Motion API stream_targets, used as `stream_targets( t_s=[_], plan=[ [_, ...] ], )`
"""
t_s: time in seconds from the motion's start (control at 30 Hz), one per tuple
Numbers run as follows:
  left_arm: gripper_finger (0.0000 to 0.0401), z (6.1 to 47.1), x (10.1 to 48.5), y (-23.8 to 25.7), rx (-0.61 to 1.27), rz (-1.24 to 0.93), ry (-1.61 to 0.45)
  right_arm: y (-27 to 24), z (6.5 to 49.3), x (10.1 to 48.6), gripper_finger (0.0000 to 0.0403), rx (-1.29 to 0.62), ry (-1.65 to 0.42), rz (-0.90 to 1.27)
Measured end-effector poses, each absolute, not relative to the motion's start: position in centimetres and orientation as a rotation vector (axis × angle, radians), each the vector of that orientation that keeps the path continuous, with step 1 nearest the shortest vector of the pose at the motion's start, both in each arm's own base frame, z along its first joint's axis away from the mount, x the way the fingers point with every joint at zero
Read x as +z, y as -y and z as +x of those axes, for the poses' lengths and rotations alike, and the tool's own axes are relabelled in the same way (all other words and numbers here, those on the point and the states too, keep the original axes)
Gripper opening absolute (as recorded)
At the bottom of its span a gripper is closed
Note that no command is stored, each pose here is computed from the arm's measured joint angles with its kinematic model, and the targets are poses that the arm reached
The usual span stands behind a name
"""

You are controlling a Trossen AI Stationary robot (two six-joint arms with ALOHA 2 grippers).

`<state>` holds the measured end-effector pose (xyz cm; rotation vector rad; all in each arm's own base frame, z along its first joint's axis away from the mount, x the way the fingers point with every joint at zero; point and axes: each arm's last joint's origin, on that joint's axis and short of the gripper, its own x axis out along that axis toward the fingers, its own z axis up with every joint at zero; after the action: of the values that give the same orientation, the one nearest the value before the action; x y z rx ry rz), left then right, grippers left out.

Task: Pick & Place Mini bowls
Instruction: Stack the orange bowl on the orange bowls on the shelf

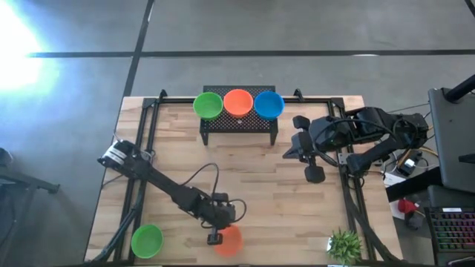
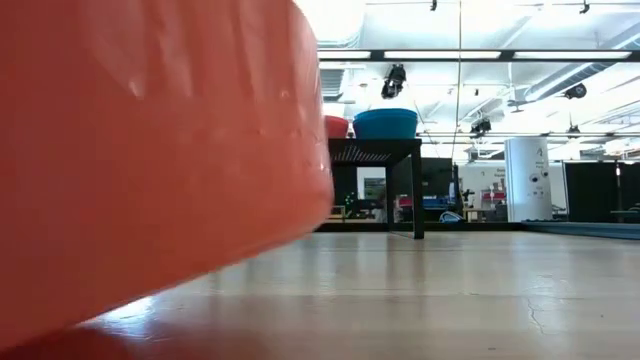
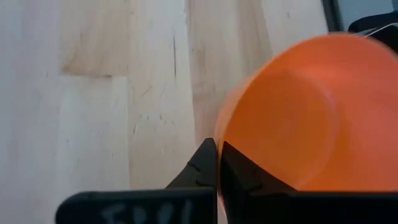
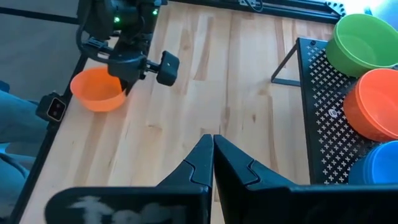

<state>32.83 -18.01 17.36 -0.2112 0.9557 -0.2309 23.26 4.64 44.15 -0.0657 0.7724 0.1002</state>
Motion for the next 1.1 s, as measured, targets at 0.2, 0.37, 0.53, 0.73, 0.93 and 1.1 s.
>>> stream_targets(
  t_s=[0.2, 0.37, 0.53, 0.73, 0.93, 1.1],
  plan=[
    [0.0001, 32.6, 20.3, 16.8, -0.217, -0.235, -0.927, -4.6, 23.3, 44.2, 0.0008, 0.110, -0.768, -0.090],
    [0.0000, 32.3, 23.2, 14.5, -0.183, -0.286, -0.866, -4.6, 23.3, 44.2, 0.0008, 0.110, -0.769, -0.090],
    [0.0000, 31.1, 26.9, 10.5, -0.108, -0.336, -0.814, -4.6, 23.3, 44.2, 0.0008, 0.110, -0.770, -0.091],
    [0.0000, 29.1, 31.1, 4.8, 0.005, -0.366, -0.769, -4.6, 23.3, 44.1, 0.0008, 0.111, -0.773, -0.091],
    [0.0000, 27.7, 35.9, -0.3, 0.083, -0.299, -0.730, -4.6, 23.2, 44.1, 0.0008, 0.111, -0.773, -0.091],
    [0.0000, 26.6, 39.5, -4.6, 0.167, -0.261, -0.713, -4.6, 23.2, 44.1, 0.0008, 0.111, -0.773, -0.091]
  ],
)
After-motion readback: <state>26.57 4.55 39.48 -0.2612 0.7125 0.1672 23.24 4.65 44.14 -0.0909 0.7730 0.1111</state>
